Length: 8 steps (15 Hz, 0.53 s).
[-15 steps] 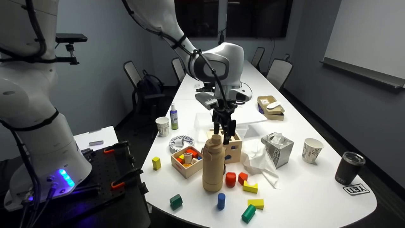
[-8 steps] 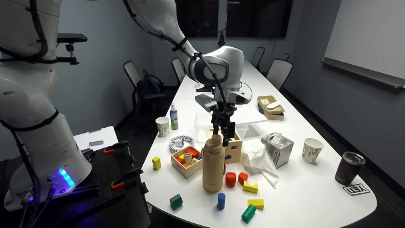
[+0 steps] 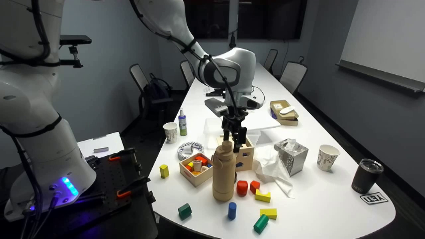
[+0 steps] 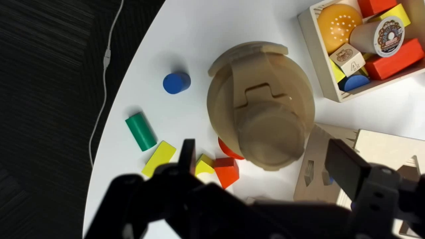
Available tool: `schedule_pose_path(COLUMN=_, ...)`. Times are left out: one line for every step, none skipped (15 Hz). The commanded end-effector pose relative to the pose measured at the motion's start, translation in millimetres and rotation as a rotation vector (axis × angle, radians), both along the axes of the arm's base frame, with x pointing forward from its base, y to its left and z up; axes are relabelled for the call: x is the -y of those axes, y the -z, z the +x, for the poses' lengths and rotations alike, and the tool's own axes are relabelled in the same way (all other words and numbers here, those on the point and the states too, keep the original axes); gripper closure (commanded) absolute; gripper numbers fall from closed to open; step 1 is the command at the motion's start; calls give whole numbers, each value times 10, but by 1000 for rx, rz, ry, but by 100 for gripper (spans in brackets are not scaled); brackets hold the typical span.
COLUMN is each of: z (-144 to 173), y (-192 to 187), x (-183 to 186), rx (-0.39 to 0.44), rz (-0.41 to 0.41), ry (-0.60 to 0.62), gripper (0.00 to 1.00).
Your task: Slightly rotate the water bottle
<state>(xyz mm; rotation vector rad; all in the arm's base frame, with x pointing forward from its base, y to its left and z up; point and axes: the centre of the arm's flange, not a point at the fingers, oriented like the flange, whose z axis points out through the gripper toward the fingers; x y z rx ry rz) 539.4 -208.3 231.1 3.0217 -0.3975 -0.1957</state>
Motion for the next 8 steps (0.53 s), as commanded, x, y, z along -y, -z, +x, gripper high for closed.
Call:
schedule_pose_path(z=-27, y=-87, x=-92, rx=0, rz=24, ry=15, gripper=0)
schedule_pose_path(z=-29, y=-95, x=-111, rx=2, rz=26, ry=12, gripper=0)
schedule_pose_path(z=-27, y=-105, x=-134, rx=2, rz=31, ry=10, gripper=0)
schedule_pose_path(z=-22, y=-109, x=-148, rx=4, rz=31, ry=8, gripper=0)
schedule_pose_path(z=-21, y=-112, x=-161, rx=5, rz=31, ry=7, gripper=0)
schedule_pose_path(z=-20, y=-114, x=-167, rx=5, rz=30, ry=7, gripper=25)
schedule_pose_path(z=-19, y=-121, x=-172, rx=2, rz=32, ry=5, gripper=28)
schedule_pose_path(z=-20, y=-125, x=-171, rx=2, rz=30, ry=6, gripper=34)
